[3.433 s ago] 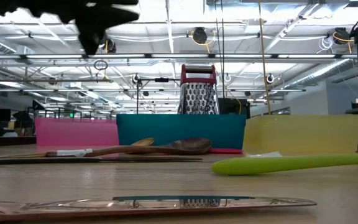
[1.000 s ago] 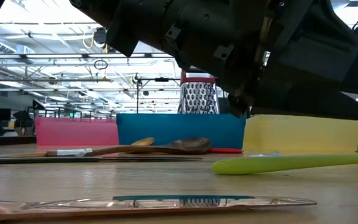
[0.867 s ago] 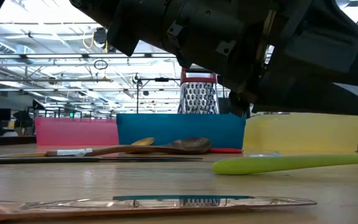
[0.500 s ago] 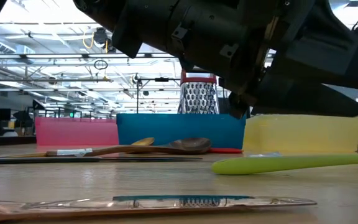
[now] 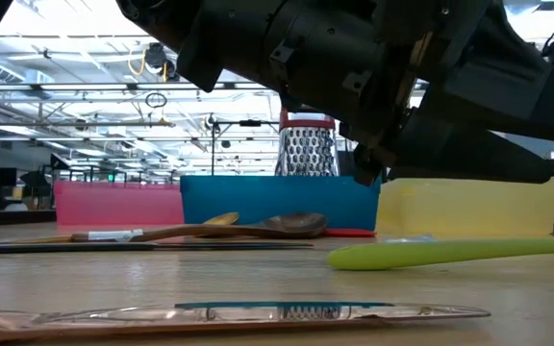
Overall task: Pick & Place Kitchen Items
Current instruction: Put the gold table knife into the yellow bin
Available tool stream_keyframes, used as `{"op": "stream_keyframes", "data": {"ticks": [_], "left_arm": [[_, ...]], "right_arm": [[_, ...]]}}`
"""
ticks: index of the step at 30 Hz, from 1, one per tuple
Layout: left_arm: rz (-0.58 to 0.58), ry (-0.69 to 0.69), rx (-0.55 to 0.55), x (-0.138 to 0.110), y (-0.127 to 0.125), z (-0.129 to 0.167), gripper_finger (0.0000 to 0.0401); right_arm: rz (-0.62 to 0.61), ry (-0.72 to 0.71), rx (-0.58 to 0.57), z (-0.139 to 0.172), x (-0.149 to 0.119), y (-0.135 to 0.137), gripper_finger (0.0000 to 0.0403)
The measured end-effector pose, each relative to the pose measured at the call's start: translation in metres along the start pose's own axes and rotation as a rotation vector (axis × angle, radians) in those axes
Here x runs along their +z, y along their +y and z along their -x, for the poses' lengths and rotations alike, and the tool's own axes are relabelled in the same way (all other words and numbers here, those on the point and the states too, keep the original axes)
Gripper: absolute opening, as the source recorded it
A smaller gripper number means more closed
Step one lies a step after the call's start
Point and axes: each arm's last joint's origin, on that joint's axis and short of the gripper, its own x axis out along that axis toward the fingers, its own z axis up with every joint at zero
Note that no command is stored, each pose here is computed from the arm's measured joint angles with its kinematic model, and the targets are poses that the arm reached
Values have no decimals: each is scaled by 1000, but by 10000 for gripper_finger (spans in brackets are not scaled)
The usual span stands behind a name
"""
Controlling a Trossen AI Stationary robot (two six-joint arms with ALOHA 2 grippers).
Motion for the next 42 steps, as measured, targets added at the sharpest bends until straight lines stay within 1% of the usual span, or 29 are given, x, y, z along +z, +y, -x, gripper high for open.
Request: {"op": "stream_keyframes", "data": {"ticks": [3,8,14,16,21,24,29,31,36,42], "left_arm": [[3,-2,5,1,3,0,202],[18,-1,6,1,4,0,202],[24,3,-6,1,3,0,202],[32,10,-28,1,3,0,202],[81,14,-37,0,0,0,202],[85,20,-52,-1,-4,0,202],[151,39,-87,-4,-10,0,202],[151,44,-98,-4,-11,0,202],[143,47,-87,-4,-10,0,202],[159,97,-28,-7,4,0,202]], "right_arm": [[17,-9,-2,-4,-3,1,73],[42,-25,-4,-8,-5,2,30],[98,-46,2,-9,-4,1,30],[99,-60,11,-9,-2,0,30],[81,-99,29,-10,4,0,30],[96,-138,-6,-10,6,0,30],[105,-201,-64,-9,11,0,30],[113,-229,-90,-9,13,0,30],[125,-286,-101,-8,20,0,30],[150,-308,-103,-9,24,2,32]]}}
